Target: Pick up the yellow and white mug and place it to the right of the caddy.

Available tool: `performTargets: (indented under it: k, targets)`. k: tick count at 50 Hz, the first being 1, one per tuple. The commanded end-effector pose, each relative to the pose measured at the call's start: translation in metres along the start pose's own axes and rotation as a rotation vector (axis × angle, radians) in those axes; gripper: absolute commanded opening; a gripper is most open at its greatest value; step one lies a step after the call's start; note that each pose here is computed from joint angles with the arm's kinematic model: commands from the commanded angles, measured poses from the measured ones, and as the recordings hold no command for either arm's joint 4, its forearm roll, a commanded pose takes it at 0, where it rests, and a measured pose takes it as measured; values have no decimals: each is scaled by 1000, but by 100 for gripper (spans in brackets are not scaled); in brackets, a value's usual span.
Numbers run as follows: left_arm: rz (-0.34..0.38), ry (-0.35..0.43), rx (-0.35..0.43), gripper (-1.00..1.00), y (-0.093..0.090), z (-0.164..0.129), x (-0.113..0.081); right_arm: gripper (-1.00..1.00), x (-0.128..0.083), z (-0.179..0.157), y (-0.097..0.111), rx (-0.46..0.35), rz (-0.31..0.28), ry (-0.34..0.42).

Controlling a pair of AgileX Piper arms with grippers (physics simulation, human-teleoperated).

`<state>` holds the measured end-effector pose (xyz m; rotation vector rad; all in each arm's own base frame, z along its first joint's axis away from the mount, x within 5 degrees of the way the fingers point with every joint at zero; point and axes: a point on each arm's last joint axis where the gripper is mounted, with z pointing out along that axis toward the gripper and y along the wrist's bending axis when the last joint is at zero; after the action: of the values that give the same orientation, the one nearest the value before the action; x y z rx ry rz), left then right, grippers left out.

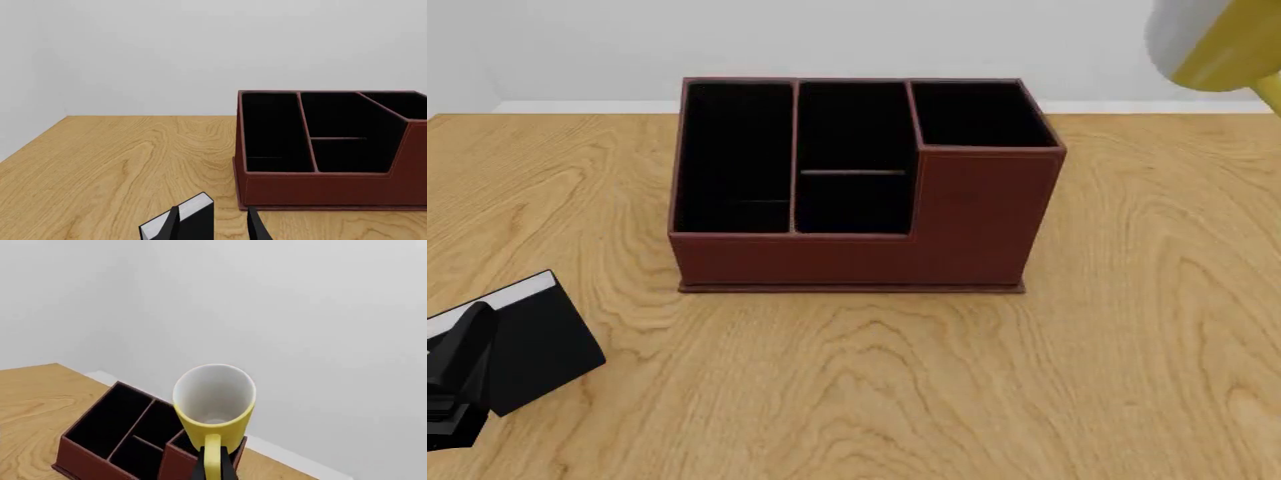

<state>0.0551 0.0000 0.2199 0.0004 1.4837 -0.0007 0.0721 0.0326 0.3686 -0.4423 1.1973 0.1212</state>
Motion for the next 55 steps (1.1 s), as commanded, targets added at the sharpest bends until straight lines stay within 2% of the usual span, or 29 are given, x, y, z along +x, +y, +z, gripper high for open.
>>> performTargets:
  k: [1, 9, 13, 22, 30, 35, 45, 55]
  targets:
    - [0, 0, 0, 100, 0, 0, 0, -100, -5, 6, -6, 50, 0, 13]
    - [0, 0, 0, 100, 0, 0, 0, -100, -19, 10, -13, 77, 4, 24]
    - [0, 0, 0, 100, 0, 0, 0, -100, -17, 13, -15, 101, 12, 32]
    - [0, 0, 0, 100, 0, 0, 0, -100, 0, 33, -16, 118, 50, 81]
    - [0, 0, 0, 100, 0, 0, 0, -100, 19, 55, -17, 131, 61, 116]
    - [0, 0, 0, 100, 0, 0, 0, -100, 26, 66, -21, 153, 76, 120]
    - [0, 0, 0, 100, 0, 0, 0, -100, 47, 78, -26, 192, 92, 153]
    - [0, 0, 0, 100, 0, 0, 0, -100, 58, 77, -29, 221, 90, 169]
